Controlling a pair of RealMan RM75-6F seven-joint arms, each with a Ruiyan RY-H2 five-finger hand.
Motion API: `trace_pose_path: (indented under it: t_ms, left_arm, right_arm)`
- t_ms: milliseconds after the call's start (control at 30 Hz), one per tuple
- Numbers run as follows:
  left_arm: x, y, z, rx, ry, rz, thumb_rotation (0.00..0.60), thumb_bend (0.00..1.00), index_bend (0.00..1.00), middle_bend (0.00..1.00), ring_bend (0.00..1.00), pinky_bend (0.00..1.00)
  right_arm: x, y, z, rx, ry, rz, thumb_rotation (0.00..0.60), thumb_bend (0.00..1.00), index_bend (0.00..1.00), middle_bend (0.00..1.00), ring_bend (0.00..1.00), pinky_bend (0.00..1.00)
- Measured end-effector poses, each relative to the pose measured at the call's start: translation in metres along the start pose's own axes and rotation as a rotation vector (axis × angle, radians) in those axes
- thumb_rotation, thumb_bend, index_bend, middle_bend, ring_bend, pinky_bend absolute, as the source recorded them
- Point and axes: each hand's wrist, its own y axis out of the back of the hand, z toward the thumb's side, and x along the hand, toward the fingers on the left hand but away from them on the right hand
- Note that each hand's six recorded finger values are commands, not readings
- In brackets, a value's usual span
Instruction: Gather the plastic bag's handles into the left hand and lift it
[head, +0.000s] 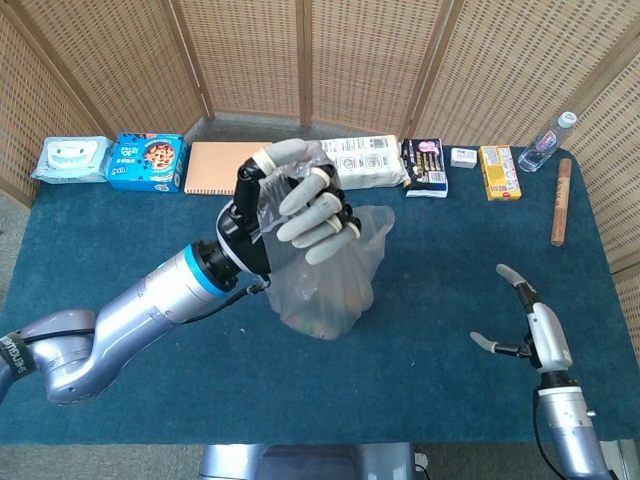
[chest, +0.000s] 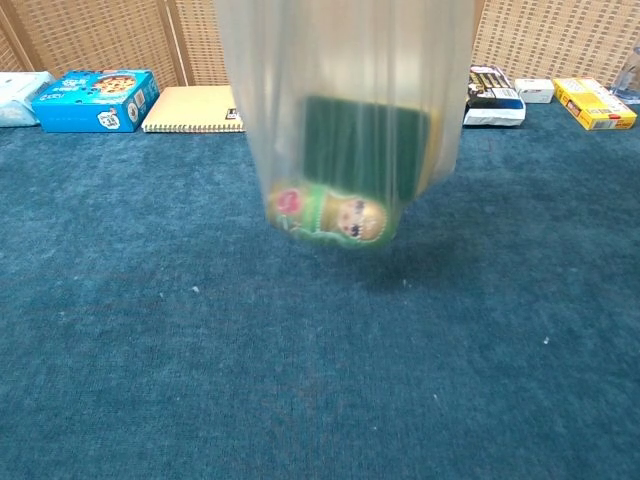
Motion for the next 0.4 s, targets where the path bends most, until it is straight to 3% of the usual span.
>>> trace_pose_path:
  t_ms: [267, 400]
  left_arm:
    - [0.003, -0.014, 0.016, 0.021, -0.024, 0.001, 0.087, 0.57, 0.82, 0.90, 0.89, 0.81]
    - [0.004, -0.017, 0.018, 0.022, -0.026, 0.005, 0.085, 0.57, 0.82, 0.90, 0.89, 0.81]
  right_arm:
    - [0.008, -0.001, -0.007, 0.013, -0.010, -0.002, 0.600, 0.14, 0.11, 0.15, 0.13, 0.12]
    - [-0.005, 0.001, -0.002, 0.006, -0.001, -0.011, 0.600, 0.14, 0.11, 0.15, 0.13, 0.12]
